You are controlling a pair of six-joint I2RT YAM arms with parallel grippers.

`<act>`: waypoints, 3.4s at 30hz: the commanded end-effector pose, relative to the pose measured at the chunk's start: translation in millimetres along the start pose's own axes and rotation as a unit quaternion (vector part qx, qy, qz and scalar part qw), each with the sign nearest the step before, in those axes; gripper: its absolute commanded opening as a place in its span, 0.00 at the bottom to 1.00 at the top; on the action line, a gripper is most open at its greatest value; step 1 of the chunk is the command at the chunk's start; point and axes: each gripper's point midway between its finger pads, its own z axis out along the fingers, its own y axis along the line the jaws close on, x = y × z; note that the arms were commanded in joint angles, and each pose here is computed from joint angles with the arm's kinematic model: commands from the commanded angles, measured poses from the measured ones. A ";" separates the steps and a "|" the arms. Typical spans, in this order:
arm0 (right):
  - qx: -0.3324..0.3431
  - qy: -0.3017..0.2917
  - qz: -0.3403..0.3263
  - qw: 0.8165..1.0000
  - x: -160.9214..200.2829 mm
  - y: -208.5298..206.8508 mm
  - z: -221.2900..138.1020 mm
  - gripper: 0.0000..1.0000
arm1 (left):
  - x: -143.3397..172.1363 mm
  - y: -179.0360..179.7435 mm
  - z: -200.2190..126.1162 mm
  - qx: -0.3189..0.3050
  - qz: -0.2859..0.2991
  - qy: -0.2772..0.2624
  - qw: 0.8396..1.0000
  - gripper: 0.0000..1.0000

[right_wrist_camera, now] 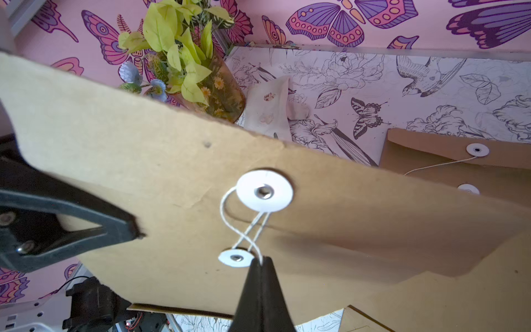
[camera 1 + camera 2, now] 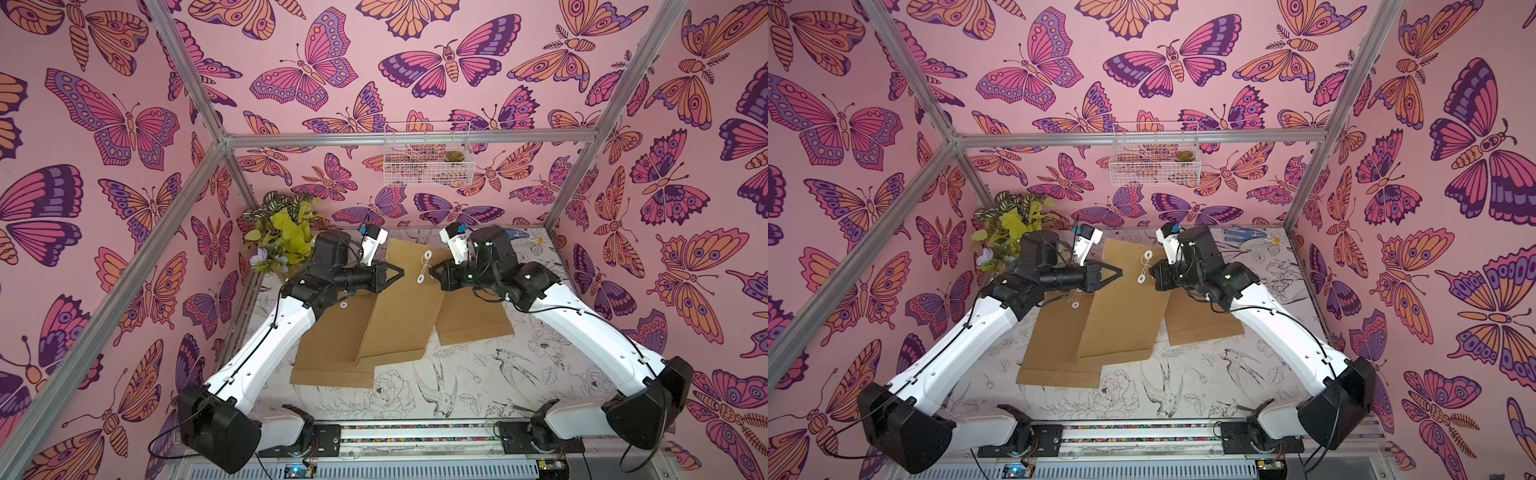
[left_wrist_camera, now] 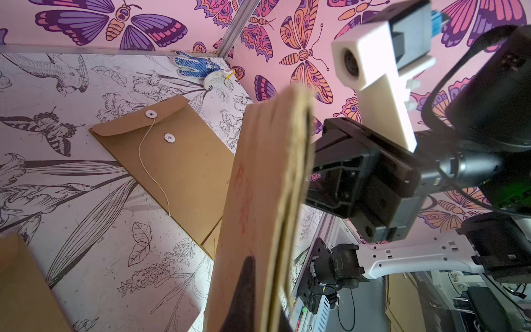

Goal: Close the mouth of the file bag
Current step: Close the file bag.

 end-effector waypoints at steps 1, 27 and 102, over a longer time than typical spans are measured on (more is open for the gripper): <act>-0.002 0.001 0.026 1.000 1.3 -11.8 5.5 0.00 | -13.7 -16.0 -8.4 0.023 0.017 -0.021 0.999 0.00; 0.110 0.093 -0.024 0.989 -25.0 -42.0 -20.0 0.00 | 7.2 -14.7 -10.3 0.028 0.038 0.008 0.999 0.00; -0.359 -0.045 0.042 0.931 1.0 38.4 -56.6 0.57 | -85.5 -56.8 -73.0 0.174 0.000 -0.118 0.978 0.00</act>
